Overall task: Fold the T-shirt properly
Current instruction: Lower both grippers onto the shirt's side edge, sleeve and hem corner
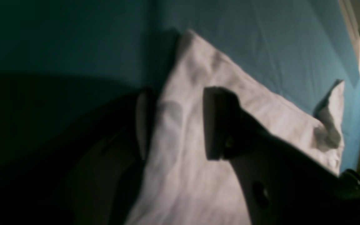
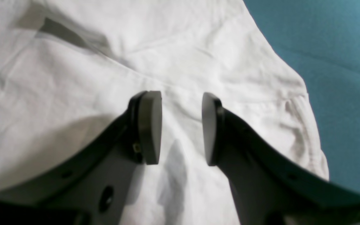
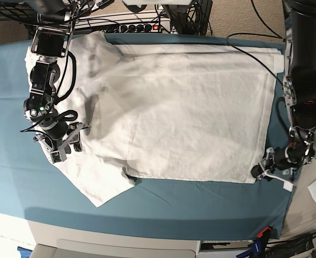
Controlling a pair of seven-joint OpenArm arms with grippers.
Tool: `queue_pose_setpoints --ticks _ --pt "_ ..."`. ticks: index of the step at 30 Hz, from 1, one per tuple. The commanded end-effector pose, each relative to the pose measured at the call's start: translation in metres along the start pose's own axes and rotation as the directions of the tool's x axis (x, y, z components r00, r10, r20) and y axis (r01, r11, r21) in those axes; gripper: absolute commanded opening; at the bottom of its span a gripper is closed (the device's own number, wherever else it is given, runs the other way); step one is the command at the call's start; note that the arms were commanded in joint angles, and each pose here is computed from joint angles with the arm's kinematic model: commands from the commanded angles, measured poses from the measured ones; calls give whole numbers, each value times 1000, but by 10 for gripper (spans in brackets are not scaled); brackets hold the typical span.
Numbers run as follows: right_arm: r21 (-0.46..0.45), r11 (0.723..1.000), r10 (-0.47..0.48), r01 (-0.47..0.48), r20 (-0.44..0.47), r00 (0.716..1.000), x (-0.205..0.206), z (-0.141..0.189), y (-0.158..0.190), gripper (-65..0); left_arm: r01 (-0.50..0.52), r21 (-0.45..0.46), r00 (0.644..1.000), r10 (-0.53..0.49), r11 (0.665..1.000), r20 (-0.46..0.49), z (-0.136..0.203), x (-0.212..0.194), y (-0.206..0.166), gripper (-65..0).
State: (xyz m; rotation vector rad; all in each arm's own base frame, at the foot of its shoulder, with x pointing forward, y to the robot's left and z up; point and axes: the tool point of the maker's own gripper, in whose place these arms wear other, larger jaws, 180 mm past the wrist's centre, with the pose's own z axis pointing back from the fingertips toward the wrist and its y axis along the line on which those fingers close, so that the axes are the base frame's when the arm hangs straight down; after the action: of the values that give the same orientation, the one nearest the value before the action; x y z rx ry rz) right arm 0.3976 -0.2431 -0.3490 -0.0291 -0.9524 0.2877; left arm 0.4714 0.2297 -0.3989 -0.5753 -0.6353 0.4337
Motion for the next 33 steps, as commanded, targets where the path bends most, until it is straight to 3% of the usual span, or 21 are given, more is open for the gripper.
queue_pose_setpoints --ticks 1,4,7,8,12,18,22,27,33 --pt "-19 1000 11 -9 64 998 22 3 -9 -431 21 -7 999 -21 1000 -49 -2 -7 -7 -375" --pt "-45 999 12 -9 53 999 20 3 -15 -431 31 -31 998 -32 999 -51 -6 -8 -17 -409" --pt "-131 991 23 -20 24 999 15 5 -31 -430 31 -34 998 -33 999 -48 -7 -7 -20 -611" --pt "-159 987 26 -23 16 1000 14 6 -37 -428 31 -34 998 -33 999 -45 -7 -6 -20 -650" --pt "-258 966 10 -6 13 1000 14 17 -69 -322 45 -51 998 -48 998 -46 -7 -7 -23 -650" --pt "-356 924 -119 138 74 990 16 40 -133 -321 16 -138 998 -24 990 -53 -5 -7 -39 -650" --pt "-334 898 -276 285 76 958 -4 29 -162 -321 2 -160 999 -10 987 -52 -2 -4 -42 -650" --pt "-268 872 -399 410 98 912 -3 12 -174 -320 2 -154 999 -10 988 -50 -1 -3 -39 -650" --pt "-162 819 -545 551 81 835 -4 -16 -162 -319 3 -154 998 -12 988 -57 0 -4 -39 -650"
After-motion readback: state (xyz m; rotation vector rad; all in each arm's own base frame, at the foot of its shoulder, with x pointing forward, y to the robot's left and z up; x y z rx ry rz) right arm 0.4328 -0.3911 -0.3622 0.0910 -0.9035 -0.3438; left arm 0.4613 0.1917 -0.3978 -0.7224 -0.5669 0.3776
